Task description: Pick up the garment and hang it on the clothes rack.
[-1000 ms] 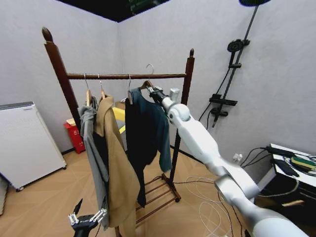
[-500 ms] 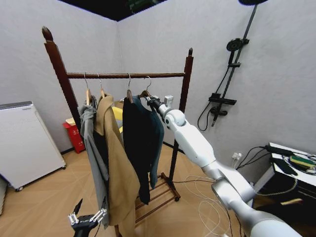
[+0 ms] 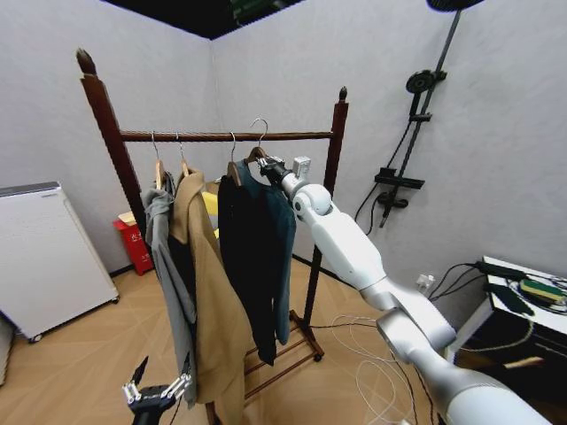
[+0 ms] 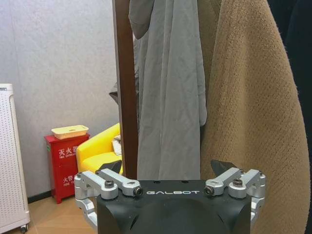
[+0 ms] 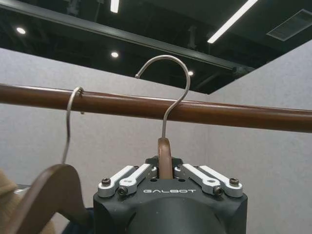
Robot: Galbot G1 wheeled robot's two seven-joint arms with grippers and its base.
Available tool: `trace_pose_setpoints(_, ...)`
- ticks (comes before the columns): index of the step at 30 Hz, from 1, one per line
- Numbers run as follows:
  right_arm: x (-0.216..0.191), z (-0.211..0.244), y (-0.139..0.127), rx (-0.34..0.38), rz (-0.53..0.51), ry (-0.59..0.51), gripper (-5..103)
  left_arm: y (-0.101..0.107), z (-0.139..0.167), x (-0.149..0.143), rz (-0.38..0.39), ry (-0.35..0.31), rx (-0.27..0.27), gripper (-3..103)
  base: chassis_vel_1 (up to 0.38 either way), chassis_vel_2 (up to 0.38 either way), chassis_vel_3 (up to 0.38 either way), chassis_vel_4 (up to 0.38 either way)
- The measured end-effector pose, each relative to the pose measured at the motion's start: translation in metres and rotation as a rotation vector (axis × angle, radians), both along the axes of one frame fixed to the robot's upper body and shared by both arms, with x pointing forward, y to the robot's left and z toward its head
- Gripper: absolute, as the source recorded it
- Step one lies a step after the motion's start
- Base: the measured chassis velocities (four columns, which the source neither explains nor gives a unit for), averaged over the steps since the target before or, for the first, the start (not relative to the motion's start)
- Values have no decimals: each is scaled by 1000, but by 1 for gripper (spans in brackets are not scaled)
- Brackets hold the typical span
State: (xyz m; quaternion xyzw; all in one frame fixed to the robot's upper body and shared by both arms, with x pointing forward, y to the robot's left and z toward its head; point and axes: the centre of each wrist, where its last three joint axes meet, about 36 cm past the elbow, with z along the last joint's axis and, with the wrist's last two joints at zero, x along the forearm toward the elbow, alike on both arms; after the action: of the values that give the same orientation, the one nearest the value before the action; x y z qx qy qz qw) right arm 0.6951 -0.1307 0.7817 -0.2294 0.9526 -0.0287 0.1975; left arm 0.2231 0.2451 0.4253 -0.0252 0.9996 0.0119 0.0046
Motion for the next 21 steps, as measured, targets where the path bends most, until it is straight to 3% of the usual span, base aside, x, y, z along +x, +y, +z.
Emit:
trace_pose_setpoints(3,10,-1,4,-15,-76,9,9,0,0,0,0,0,0,100,0,0,0,0)
trace_pose_setpoints(9,9,-8,7,-52,-132,-23,9,0,0,0,0,0,0,100,0,0,0,0)
trace_pose_setpoints(21,-3,-30,6,-76,-107,4,9,0,0,0,0,0,0,100,0,0,0,0)
